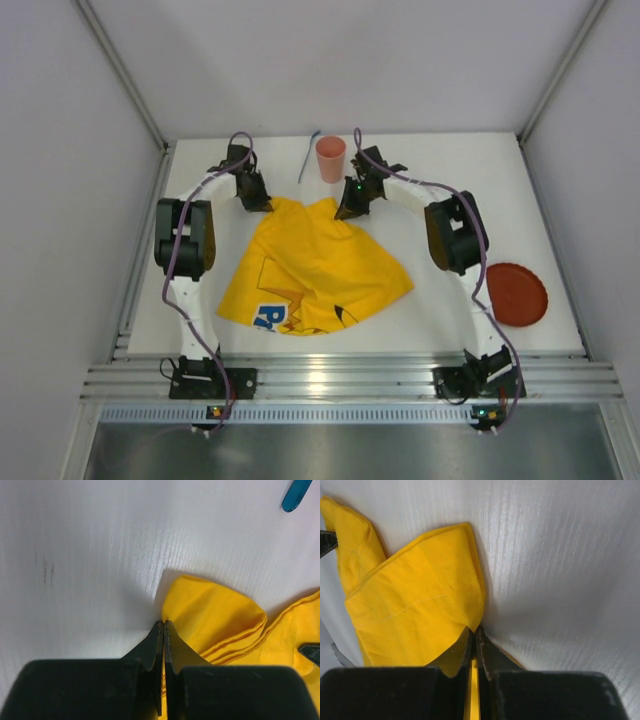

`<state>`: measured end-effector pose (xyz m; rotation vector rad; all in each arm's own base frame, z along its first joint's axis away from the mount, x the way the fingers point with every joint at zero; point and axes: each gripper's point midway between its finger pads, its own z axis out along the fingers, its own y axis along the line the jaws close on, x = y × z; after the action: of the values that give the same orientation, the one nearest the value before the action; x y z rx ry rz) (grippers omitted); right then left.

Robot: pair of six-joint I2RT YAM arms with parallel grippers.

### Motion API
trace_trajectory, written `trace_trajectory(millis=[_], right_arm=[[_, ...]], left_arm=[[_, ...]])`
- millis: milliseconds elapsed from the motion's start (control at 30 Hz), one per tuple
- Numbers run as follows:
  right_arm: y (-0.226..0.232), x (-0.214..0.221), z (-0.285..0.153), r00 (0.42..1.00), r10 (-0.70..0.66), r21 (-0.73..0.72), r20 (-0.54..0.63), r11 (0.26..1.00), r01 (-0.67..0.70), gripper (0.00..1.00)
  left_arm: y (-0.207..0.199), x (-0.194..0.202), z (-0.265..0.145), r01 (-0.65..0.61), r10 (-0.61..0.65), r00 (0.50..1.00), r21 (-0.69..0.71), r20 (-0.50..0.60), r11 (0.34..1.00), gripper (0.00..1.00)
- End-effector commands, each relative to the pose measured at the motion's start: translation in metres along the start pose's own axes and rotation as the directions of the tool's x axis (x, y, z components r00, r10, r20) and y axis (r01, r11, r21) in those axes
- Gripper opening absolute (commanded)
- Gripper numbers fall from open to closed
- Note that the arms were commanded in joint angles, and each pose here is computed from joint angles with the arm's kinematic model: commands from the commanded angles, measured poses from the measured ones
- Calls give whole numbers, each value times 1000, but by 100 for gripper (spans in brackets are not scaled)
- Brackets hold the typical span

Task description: Set the dinner table for one person

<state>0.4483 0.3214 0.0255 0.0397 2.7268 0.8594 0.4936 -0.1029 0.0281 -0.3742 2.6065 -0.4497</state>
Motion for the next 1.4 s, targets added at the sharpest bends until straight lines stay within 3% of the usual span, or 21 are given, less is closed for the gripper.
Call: trace_trajectory(millis=[0,133,267,433,633,800,967,1133,1300,1367], right_arm=[[-16,16,0,999,-17,67,-34,998,20,0],[-45,9,-28,1000,-7,175,3,985,6,0],[-99,-20,-88,992,25,309,122,949,-62,0],[-148,-29,-122,991,21,398,135,915,-73,0],[-156,-30,-122,993,9,419,115,906,-56,0],[-192,-22,-147,990,54,605,129,787,-122,0],[-221,-11,-173,978,104,679,180,706,-200,0],[-223,-25,-178,974,110,655,200,724,-216,0],[-221,-38,-192,966,111,677,235,694,-244,0],[-219,-37,-192,965,122,670,230,700,-248,0]], left_arm=[[9,16,-3,9,-11,999,-34,-52,999,0],[25,10,-17,19,-22,999,-100,-31,995,0],[37,6,-33,21,-21,1000,-148,4,989,0],[34,10,-44,51,-47,998,-142,31,989,0],[40,15,-53,83,-73,995,-183,61,980,0],[46,2,-69,93,-64,990,-239,124,967,0],[40,-14,-76,84,-47,986,-232,159,969,0],[38,-23,-73,70,-33,987,-234,157,970,0],[25,-46,-71,52,-15,984,-205,178,977,0],[24,-48,-62,42,-10,988,-205,154,978,15]])
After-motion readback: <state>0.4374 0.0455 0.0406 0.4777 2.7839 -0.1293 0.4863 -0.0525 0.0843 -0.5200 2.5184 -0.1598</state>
